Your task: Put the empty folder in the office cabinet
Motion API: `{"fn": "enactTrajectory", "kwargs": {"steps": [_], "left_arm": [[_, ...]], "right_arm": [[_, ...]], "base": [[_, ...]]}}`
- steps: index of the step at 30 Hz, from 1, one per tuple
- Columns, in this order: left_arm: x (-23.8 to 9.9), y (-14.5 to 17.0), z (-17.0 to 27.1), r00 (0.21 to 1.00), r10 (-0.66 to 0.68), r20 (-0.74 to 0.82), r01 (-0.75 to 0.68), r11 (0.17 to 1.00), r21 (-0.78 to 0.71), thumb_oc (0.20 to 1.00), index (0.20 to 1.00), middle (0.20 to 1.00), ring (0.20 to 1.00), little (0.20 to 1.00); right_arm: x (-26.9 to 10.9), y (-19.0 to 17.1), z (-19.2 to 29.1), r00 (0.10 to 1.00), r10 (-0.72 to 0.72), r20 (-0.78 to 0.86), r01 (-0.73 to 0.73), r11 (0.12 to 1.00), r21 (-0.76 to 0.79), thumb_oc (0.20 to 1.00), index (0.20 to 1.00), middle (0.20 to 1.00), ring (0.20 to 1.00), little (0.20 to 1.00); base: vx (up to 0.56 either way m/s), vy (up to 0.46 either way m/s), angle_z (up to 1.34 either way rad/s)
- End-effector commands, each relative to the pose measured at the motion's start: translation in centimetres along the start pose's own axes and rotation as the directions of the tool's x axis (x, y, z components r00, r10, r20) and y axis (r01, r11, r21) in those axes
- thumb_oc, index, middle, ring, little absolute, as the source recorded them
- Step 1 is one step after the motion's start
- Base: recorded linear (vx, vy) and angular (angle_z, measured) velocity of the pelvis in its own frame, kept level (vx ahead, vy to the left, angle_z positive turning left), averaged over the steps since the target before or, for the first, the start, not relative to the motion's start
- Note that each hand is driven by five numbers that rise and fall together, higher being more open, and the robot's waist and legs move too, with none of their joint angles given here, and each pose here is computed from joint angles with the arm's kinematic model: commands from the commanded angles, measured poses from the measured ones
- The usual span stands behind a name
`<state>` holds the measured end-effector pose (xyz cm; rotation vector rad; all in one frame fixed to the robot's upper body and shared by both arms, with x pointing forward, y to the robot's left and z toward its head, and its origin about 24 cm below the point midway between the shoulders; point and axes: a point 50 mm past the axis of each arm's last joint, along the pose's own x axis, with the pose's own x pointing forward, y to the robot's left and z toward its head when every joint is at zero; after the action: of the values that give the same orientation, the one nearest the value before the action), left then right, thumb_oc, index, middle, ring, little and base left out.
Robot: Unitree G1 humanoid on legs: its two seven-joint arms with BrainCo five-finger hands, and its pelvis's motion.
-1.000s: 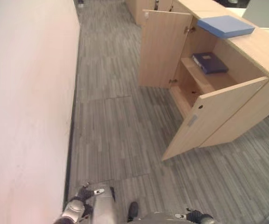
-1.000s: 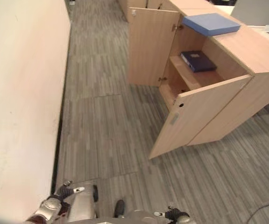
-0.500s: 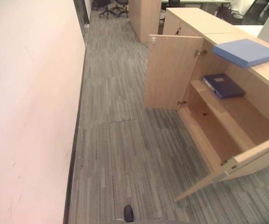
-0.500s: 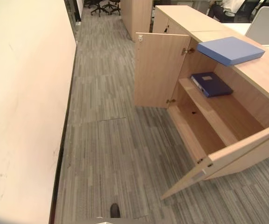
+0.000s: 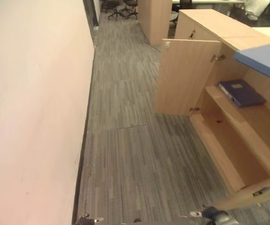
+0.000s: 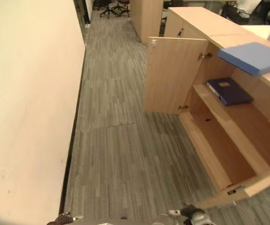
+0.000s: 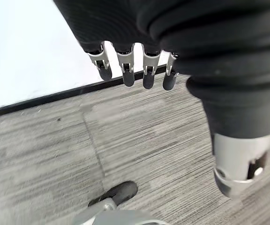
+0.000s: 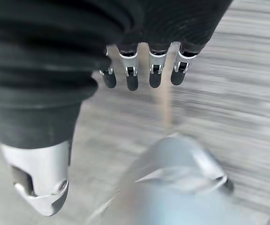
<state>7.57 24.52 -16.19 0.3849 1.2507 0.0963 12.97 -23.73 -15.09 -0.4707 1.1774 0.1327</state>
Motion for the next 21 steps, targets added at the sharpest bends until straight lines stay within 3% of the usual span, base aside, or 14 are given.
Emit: {"fn": "enactTrajectory", "kwargs": {"steps": [1, 8, 21], "left_arm": [[-0.1, -0.1, -1.2, 0.999, 0.016, -0.043, -0.018, 0.999, -0.035, 1.000, 1.000, 1.000, 1.000, 1.000], [-0.5, -0.8, -2.7, 0.996, -0.012, -0.084, 0.012, 1.000, 0.000, 1.000, 1.000, 1.000, 1.000, 1.000], [-0.7, -2.0, -3.2, 0.995, -0.048, -0.086, 0.050, 0.999, 0.016, 1.000, 1.000, 1.000, 1.000, 1.000]], "right_arm": [[0.1, 1.8, 0.8, 0.998, 0.058, 0.031, -0.058, 0.998, -0.002, 1.000, 1.000, 1.000, 1.000, 1.000], [0.3, 2.8, 2.8, 0.994, 0.086, 0.071, -0.087, 0.996, 0.012, 1.000, 1.000, 1.000, 1.000, 1.000], [0.3, 3.2, 2.6, 0.991, 0.106, 0.078, -0.118, 0.975, 0.185, 1.000, 1.000, 1.000, 1.000, 1.000]], "base": [[0.07, -0.094, 0.21], [0.08, -0.111, 0.21], [0.10, -0.101, 0.15]]}}
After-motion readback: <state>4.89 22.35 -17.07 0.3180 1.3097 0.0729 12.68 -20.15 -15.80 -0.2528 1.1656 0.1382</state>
